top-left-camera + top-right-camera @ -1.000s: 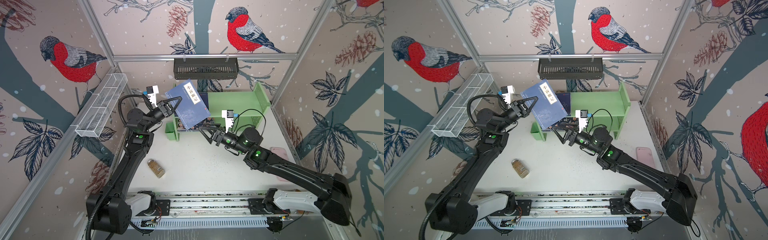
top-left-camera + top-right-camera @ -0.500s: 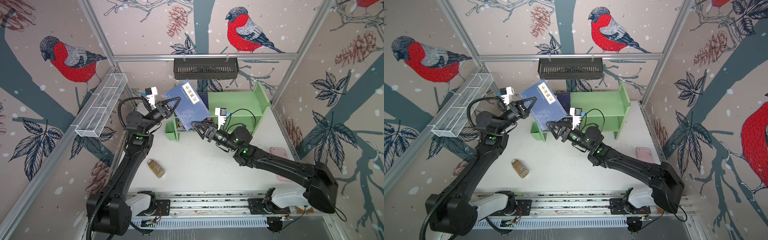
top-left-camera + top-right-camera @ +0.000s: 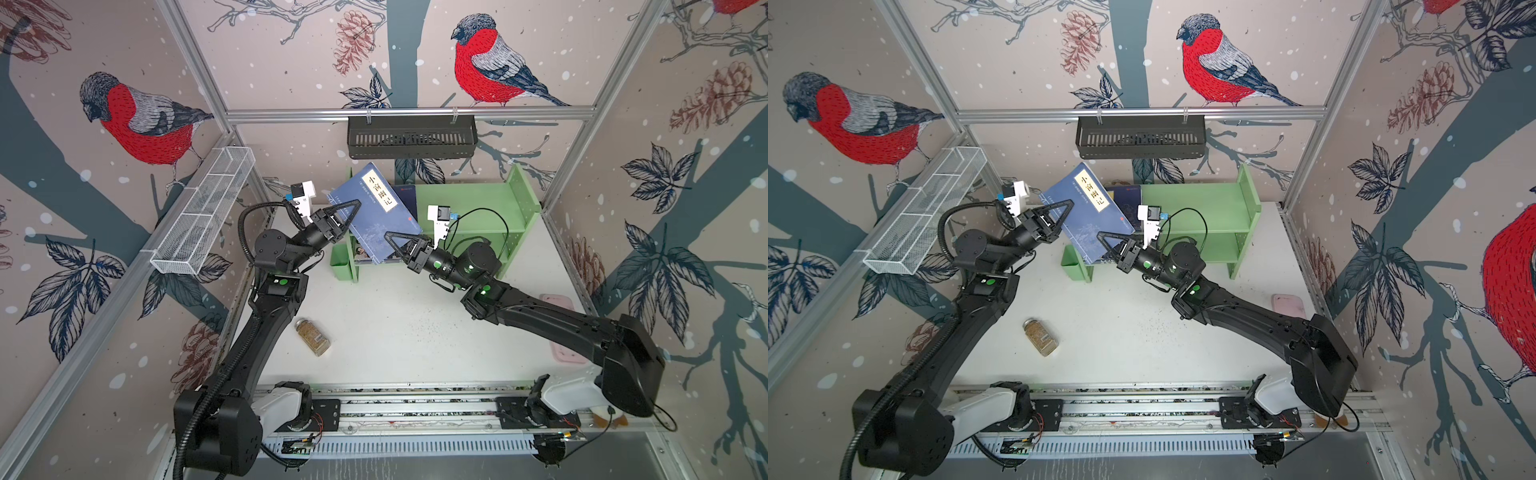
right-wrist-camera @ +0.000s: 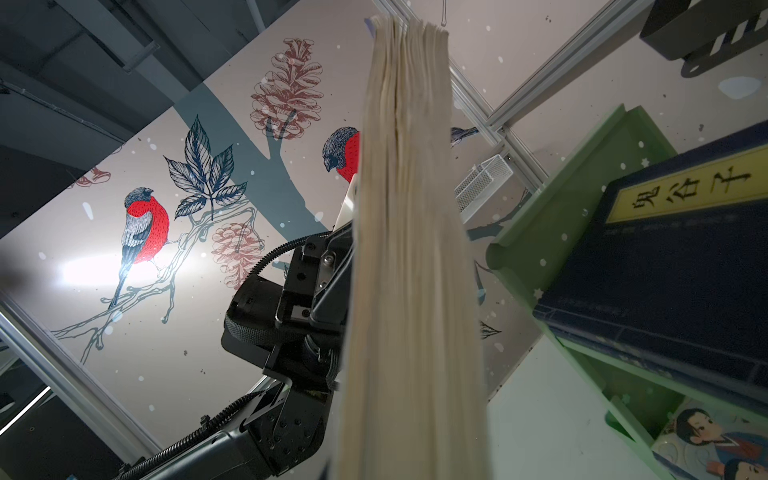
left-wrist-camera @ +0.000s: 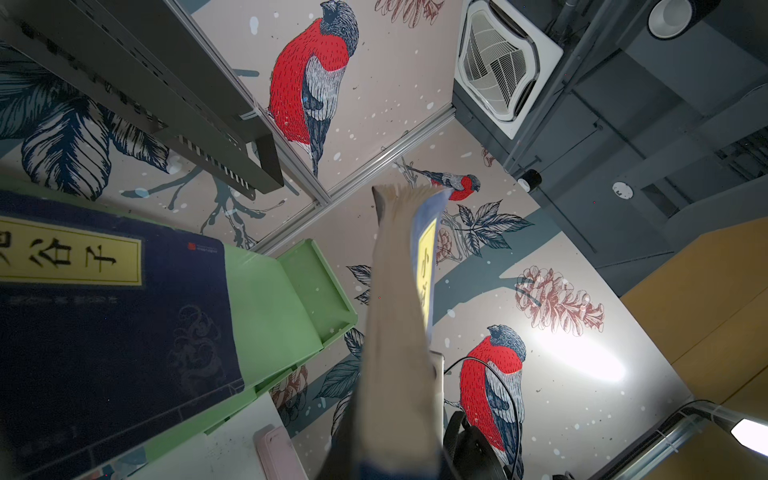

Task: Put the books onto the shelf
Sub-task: 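Carry the book toward the shelf with the left gripper while the right regrasps it, then hold the book with both grippers and lower it toward the shelf's upper tier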

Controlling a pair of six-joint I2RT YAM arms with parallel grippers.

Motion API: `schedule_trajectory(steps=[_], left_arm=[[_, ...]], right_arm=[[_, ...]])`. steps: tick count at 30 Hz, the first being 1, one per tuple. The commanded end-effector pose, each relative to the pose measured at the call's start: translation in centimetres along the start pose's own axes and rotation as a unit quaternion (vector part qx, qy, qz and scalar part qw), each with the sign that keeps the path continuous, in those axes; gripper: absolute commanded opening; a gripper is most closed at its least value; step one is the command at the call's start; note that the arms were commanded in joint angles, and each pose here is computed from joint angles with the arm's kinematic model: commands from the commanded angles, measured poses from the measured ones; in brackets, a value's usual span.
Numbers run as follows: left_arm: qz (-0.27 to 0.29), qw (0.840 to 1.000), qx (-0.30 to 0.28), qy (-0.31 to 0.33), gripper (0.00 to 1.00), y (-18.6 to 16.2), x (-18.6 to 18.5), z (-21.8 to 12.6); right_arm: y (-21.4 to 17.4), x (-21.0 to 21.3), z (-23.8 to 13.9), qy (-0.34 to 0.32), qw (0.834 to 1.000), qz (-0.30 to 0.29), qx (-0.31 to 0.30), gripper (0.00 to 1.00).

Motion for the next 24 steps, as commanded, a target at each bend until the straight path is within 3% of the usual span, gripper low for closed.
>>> schedule_trajectory(steps=[1,8,15,24], left_arm=[[0.031,0.999,0.008,-0.014,0.38,-0.4,-0.7,-0.3],[0.088,0.995,0.051,-0.006,0.59,-2.5,-0.5,-1.3],[0.123,0.982,0.146,-0.004,0.62,-4.8,0.8,-1.8],[0.1,0.976,0.187,-0.047,0.67,-5.9,0.3,-2.2]], right_arm=[[1.6,1.1,-0.5,0.037,0.999,-0.008,-0.003,0.02],[4.0,0.1,-3.7,0.035,0.998,-0.024,0.049,0.01],[5.7,-0.7,-7.8,0.04,0.99,-0.043,0.128,0.01],[5.2,-0.1,-9.5,0.079,0.974,-0.043,0.206,0.01]])
Point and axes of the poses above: each gripper's point midway between its finger pads, its own z axis out along the fingers, its own x axis along the line the jaws close on, y = z × x, the point moved 5 cm from there along -z, back along the fingers, and after that the axes turned 10 degrees about -z, right-handed, at the moved point
